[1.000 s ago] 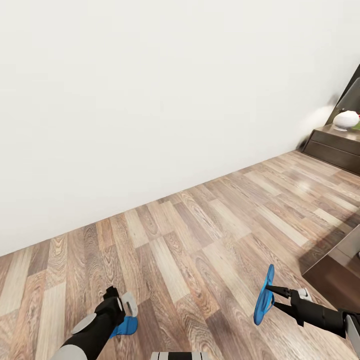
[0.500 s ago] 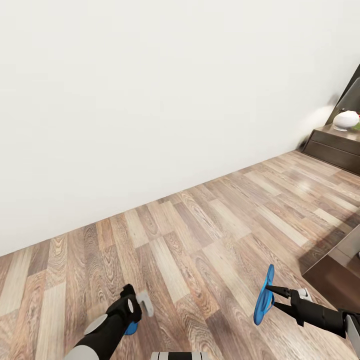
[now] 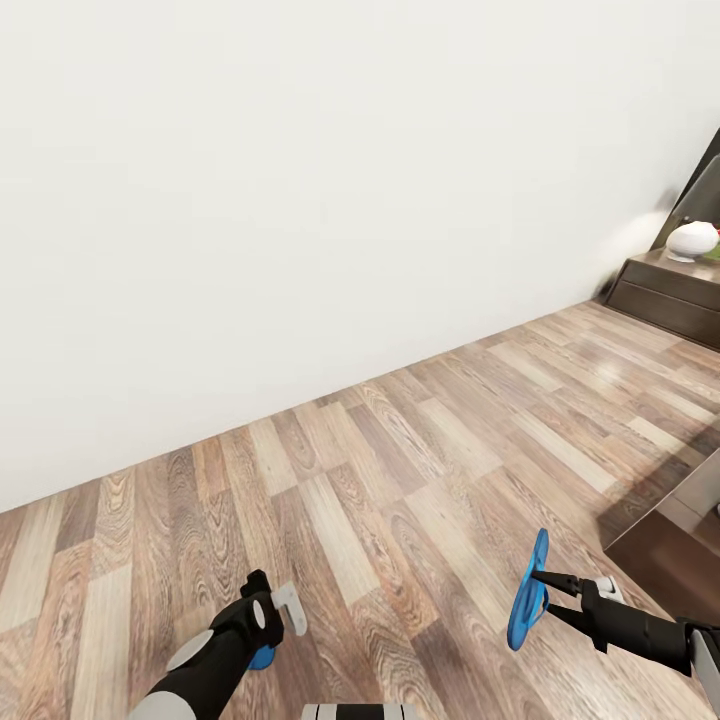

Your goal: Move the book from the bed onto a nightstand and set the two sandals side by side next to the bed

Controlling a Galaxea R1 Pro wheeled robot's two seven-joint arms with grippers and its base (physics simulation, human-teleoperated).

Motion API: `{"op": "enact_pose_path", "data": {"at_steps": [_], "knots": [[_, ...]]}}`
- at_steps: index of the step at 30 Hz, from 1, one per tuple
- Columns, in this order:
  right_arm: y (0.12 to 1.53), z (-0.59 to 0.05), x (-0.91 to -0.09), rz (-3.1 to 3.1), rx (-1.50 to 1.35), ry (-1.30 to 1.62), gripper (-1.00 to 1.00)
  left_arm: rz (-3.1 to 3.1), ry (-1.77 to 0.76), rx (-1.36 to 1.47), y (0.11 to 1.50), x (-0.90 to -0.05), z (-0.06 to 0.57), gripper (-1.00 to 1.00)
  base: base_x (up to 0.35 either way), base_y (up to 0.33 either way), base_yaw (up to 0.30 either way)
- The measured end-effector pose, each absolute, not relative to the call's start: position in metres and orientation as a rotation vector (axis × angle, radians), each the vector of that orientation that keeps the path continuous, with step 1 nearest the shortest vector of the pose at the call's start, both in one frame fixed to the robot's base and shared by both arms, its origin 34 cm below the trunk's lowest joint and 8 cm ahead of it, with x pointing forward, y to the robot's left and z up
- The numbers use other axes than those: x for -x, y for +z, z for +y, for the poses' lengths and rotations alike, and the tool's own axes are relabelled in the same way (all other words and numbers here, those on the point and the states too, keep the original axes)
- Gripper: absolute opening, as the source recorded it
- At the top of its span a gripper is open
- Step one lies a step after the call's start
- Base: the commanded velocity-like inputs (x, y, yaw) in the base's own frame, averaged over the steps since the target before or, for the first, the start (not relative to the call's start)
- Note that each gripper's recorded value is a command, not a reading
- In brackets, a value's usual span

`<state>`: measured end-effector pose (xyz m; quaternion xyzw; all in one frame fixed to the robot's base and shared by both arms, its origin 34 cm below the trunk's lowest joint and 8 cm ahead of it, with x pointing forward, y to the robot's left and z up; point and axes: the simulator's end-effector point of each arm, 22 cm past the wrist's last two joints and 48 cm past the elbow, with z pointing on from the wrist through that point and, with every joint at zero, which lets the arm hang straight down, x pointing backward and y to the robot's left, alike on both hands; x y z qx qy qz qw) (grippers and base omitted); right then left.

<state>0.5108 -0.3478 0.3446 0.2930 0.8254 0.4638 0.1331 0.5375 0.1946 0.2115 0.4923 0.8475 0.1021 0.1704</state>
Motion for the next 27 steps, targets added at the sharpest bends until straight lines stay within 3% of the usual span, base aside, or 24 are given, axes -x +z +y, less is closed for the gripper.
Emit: {"op": "enact_pose_path", "data": {"at_steps": [27], "knots": [[0.315, -0.348, -0.5, 2.443, -0.907, 1.337, -1.0, 2.507, 0.289, -1.415, 0.18, -0.513, 0.205, 1.0, 0.0, 0.0, 0.0]]}}
